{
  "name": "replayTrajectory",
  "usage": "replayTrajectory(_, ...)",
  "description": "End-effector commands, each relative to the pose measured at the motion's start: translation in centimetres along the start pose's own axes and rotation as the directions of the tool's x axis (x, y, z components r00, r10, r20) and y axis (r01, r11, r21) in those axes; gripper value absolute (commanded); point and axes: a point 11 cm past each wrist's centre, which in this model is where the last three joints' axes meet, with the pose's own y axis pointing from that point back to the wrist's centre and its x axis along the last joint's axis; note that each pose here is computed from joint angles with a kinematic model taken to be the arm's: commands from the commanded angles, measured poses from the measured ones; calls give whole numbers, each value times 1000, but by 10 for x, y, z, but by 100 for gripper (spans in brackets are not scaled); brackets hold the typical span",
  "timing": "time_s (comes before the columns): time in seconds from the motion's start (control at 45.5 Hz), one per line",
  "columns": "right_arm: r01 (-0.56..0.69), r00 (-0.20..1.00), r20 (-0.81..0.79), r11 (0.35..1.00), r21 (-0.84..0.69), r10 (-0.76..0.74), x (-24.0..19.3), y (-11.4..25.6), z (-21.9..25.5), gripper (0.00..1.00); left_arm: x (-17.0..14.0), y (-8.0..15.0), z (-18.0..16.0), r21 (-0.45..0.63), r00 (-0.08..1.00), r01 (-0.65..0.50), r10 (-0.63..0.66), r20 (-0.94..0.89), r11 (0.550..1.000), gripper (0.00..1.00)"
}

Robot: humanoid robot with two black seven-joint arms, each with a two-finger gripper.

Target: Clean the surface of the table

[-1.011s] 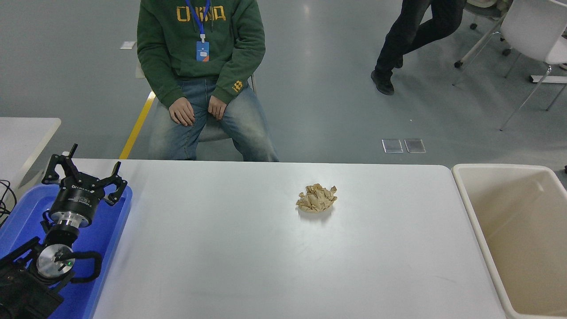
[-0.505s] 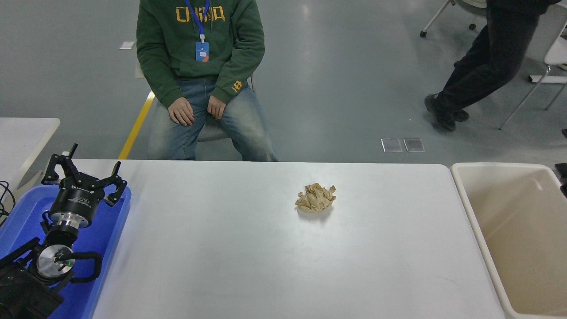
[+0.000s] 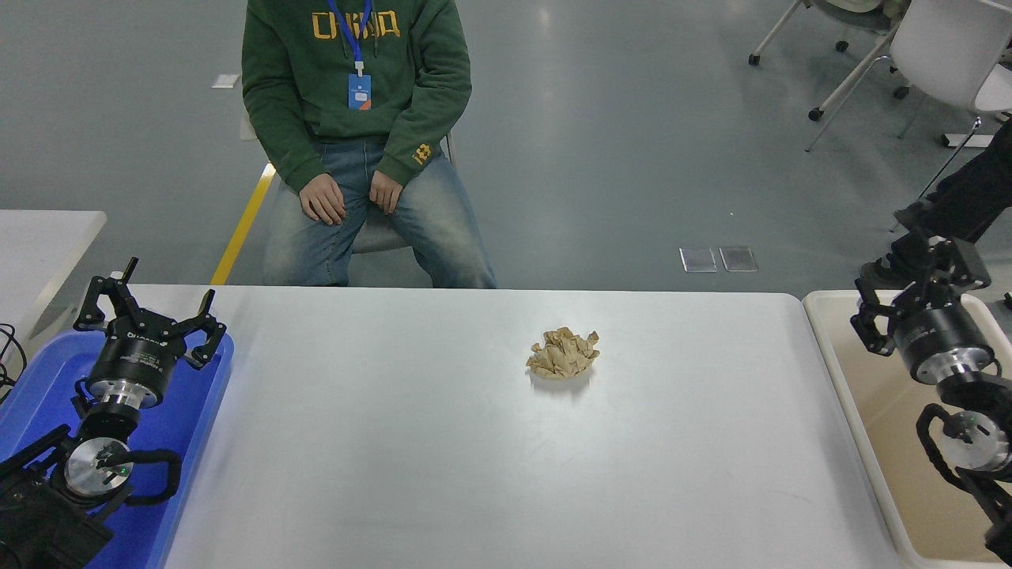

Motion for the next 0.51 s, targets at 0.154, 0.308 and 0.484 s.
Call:
replayTrajectory(0.154, -22, 994, 108, 1000, -8, 23, -31, 9, 60, 100, 0, 0, 0, 1, 1000, 2, -2, 0, 1000, 100)
replayTrajectory(0.308, -50, 995, 87, 999, -14, 51, -28, 11, 71, 100, 0, 0, 1, -1, 1000, 3, -3, 0, 1000, 100)
replayTrajectory(0.484, -35, 994, 100, 999, 3, 34, -35, 6, 66, 100, 0, 0, 0, 0, 1000, 3, -3, -1, 1000, 100)
